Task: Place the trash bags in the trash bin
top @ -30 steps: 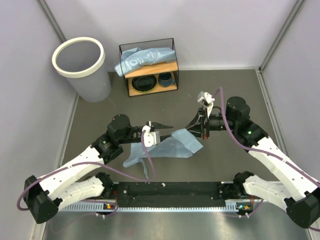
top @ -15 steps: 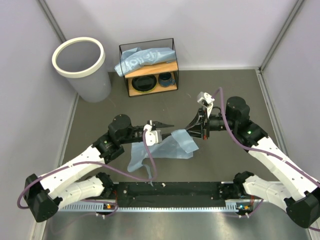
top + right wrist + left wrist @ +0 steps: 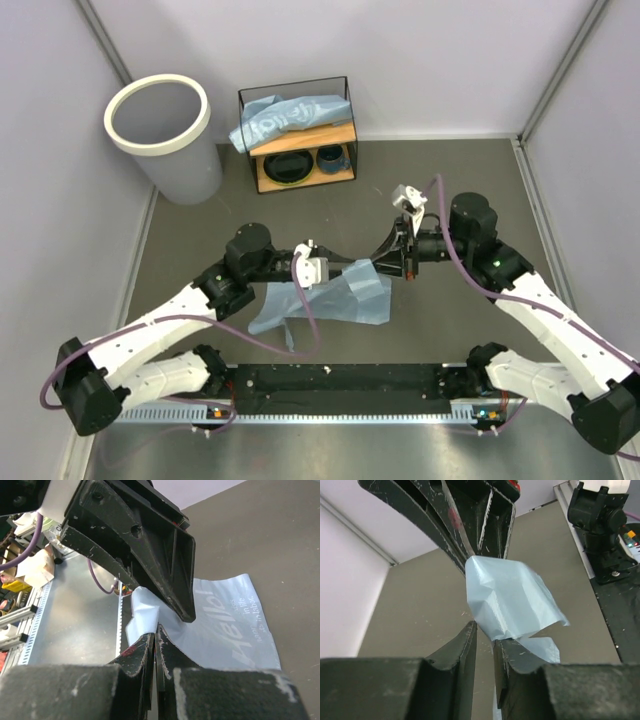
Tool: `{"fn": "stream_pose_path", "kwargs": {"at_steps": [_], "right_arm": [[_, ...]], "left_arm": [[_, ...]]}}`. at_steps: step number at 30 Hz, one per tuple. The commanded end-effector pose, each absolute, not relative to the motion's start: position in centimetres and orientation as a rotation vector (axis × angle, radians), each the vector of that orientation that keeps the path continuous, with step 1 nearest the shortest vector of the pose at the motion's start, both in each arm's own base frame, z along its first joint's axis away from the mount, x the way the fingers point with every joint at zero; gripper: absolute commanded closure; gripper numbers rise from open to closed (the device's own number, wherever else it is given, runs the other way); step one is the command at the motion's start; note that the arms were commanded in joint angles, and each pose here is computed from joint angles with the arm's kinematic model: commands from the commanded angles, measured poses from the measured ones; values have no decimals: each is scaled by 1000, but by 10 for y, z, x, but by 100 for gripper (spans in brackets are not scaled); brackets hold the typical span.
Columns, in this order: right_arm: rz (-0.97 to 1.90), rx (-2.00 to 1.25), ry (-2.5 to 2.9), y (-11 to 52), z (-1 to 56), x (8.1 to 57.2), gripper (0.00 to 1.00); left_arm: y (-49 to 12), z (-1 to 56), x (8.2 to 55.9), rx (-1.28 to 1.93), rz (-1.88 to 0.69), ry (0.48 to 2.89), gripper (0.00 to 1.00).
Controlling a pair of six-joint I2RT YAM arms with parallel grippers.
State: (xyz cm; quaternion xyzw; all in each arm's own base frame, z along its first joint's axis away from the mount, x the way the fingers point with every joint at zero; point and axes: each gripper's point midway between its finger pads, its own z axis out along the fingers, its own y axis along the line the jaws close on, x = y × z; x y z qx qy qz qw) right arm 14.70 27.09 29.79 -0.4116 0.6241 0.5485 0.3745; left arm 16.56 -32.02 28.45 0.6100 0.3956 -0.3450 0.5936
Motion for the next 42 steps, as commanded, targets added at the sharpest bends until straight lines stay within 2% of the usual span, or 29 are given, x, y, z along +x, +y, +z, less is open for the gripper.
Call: {"fn": "stream_pose_path", "kwargs": {"at_steps": [1,3,4,6,7,8,11,15,17,19,22,25,26,29,34,37,38,42], "right_arm": [[1415,-1098,1529,277,309,146,100],[1408,-1098,1524,277,311,147,100],[1399,-1094,1521,277,313,148,100],[1365,-1043,1548,278,316,159,100],[1374,-1009,1580,278,315,163,96],[1369,-959,1624,278,311,177,77],[1361,-776,1753,273,302,222,50],[1290,-541,1872,257,297,268,40],[1262,-451,1959,248,284,275,36],[1211,-377,2063,239,265,278,35],[1192,-357,2108,232,251,266,35],[1248,-410,2098,236,251,240,41],[1261,-441,2094,240,252,232,48],[1291,-614,2046,263,259,197,54],[1271,-652,2067,281,254,200,55],[1304,-722,2072,298,252,194,69],[1310,-745,2071,302,251,189,71],[1307,-772,2134,314,229,188,70]], "left_arm": [[-330,308,164,1369,-876,915,81],[-329,306,170,1341,-871,960,92],[-329,305,173,1305,-888,1013,100],[-328,305,172,1283,-931,1054,100],[-328,301,171,1254,-985,1124,100],[-328,302,170,1226,-1012,1165,100],[-323,289,182,1035,-1116,1426,100],[-304,270,217,689,-1178,1729,100],[-285,253,244,366,-1250,1922,100],[-271,225,255,133,-1316,2109,100],[-266,203,253,29,-1331,2225,100],[-270,211,254,37,-1375,2183,100],[-270,211,255,26,-1377,2184,100],[-273,218,255,5,-1409,2176,100],[-282,231,248,49,-1442,2134,100],[-283,230,248,-4,-1449,2157,100],[-283,231,249,-7,-1451,2152,100],[-288,240,247,25,-1503,2118,100]]}}
